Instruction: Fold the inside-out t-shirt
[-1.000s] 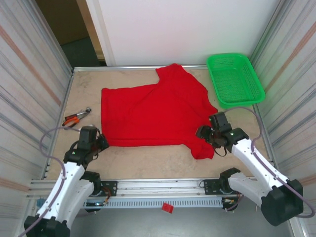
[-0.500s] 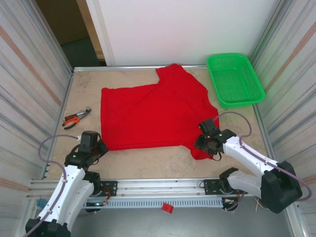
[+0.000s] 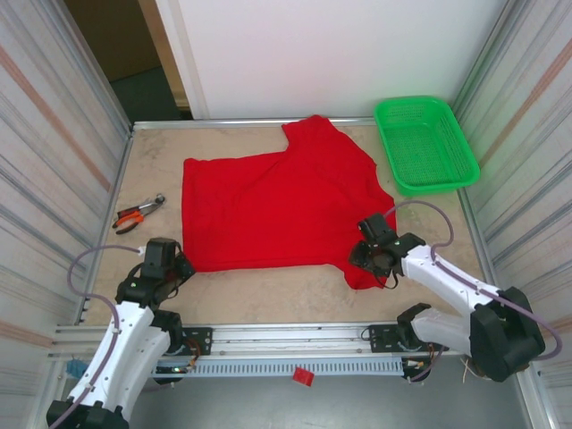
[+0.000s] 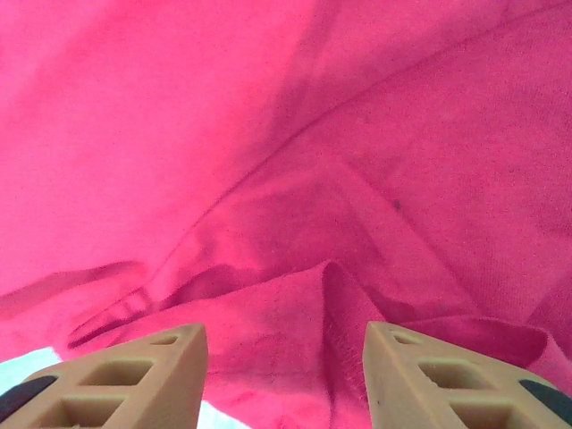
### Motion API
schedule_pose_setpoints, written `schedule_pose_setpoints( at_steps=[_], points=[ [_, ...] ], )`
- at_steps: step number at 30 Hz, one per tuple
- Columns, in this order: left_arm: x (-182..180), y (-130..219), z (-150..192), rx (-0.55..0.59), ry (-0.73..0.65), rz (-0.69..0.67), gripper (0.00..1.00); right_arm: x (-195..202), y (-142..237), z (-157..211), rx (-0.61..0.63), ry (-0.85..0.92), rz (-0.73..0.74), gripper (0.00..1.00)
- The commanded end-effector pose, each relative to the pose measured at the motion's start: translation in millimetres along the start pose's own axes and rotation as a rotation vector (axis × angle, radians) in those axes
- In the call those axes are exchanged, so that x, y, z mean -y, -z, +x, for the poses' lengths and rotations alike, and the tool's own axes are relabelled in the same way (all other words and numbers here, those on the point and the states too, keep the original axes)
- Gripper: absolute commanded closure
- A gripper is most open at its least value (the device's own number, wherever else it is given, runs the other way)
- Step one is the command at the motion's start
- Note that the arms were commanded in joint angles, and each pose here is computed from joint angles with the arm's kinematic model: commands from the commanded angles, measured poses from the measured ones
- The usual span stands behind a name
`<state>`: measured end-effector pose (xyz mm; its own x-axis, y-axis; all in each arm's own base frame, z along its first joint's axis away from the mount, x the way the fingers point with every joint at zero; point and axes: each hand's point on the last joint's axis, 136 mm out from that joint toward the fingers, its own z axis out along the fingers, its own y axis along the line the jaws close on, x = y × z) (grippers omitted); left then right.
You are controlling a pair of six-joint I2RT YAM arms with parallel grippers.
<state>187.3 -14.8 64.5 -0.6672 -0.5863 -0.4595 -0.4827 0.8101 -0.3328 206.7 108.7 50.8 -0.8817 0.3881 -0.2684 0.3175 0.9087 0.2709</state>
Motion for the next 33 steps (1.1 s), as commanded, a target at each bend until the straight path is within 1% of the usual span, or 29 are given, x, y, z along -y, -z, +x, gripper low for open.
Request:
schedule_pose_setpoints(
  at_steps=[1, 7, 13, 17, 20, 23, 24, 27, 30, 33],
  points=[
    [-7.4, 2.0, -2.4, 0.015, 0.011, -0.034, 1.00, 4.2, 5.8, 9.3, -0.014, -0.023, -0.014, 0.51],
    [-6.1, 4.4, -5.9, 0.025, 0.005, -0.032, 1.00, 6.5, 0.6, 13.5, -0.028, -0.032, -0.012, 0.51],
    [-6.1, 3.8, -6.2, 0.026, 0.005, -0.032, 1.00, -1.3, -7.9, 11.4, -0.040, -0.027, -0.024, 0.51],
    [-5.9, 4.1, -6.8, 0.027, 0.006, -0.032, 1.00, -5.9, -11.9, 11.3, -0.052, -0.023, -0.035, 0.54],
    [-5.8, 4.2, -7.0, 0.028, 0.006, -0.032, 1.00, -8.1, -13.3, 12.0, -0.059, -0.019, -0.042, 0.62],
    [-5.8, 4.5, -7.6, 0.030, 0.007, -0.031, 1.00, -7.8, -13.7, 12.9, -0.061, -0.019, -0.044, 0.73],
    [-5.9, 4.6, -7.4, 0.030, 0.007, -0.031, 1.00, -8.4, -13.2, 12.6, -0.059, -0.019, -0.048, 0.78],
    [-5.3, 6.0, -8.7, 0.034, 0.007, -0.030, 1.00, -8.8, -10.4, 12.1, -0.056, -0.024, -0.057, 1.00],
    [-0.6, 10.4, -13.5, 0.044, 0.004, -0.011, 1.00, -11.7, 4.1, 6.9, -0.026, -0.030, -0.079, 1.00],
    [8.5, 21.3, -23.8, 0.068, -0.001, 0.018, 1.00, -19.2, 37.5, -6.0, 0.054, -0.031, -0.141, 1.00]
  ],
)
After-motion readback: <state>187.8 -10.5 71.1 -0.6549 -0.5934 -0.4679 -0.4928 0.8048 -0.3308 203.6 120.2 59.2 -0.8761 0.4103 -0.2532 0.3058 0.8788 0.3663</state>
